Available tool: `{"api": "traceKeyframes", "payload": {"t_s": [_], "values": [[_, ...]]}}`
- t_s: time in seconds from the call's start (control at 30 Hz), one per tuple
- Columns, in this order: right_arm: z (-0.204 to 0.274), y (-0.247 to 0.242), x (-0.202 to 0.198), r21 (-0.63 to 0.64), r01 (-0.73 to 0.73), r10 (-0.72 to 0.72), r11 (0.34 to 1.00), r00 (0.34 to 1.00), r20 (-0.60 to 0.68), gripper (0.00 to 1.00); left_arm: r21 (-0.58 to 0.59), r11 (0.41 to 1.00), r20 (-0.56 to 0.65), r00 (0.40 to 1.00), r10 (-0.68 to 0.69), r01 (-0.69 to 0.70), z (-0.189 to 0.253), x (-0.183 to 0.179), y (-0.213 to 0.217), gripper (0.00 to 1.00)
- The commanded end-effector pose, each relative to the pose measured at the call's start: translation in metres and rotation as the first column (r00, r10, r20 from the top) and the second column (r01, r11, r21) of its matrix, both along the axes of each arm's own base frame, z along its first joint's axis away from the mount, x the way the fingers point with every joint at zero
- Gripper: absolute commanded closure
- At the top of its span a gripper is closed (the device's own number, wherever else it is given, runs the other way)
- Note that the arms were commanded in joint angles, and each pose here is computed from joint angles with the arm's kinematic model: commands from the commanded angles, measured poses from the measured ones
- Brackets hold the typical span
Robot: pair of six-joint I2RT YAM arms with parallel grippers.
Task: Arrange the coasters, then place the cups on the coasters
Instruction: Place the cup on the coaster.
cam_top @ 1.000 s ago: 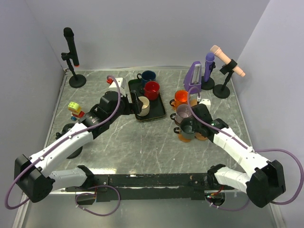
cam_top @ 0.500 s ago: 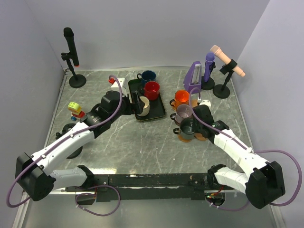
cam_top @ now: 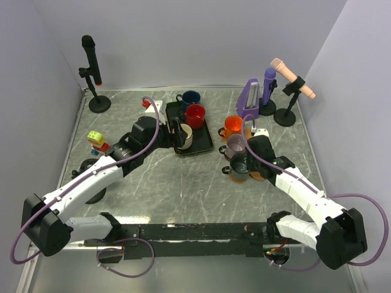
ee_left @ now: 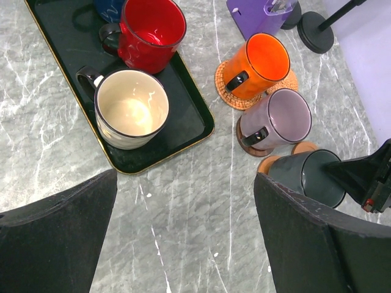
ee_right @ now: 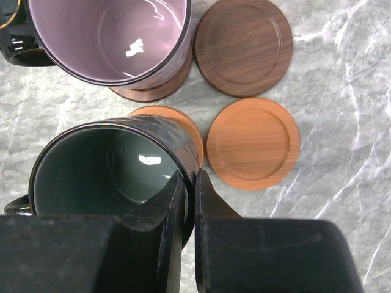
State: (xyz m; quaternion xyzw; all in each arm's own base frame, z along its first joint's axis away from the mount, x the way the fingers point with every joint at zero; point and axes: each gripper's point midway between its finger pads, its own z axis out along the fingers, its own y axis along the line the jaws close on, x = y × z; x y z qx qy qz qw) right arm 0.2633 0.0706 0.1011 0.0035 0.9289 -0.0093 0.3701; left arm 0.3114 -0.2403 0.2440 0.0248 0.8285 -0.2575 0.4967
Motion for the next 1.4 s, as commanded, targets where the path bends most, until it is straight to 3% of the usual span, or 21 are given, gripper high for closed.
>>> {"api": "traceKeyframes", "payload": {"t_s": [0.0,1.37], "values": [[0.017,0.004,0.019,0.029,-0.010,0.007,1.000,0.995,0.100,1.00,-0.034,0.999,0.057,0.998,-0.012,0.014,0.021,0.005,-0.005,0.03],[-0.004,-0.004,0.025,0.001,-0.006,0.006,1.000,0.999,0.036,1.00,-0.028,0.999,0.064,0.997,-0.033,0.035,0.022,0.012,-0.010,0.03]]}}
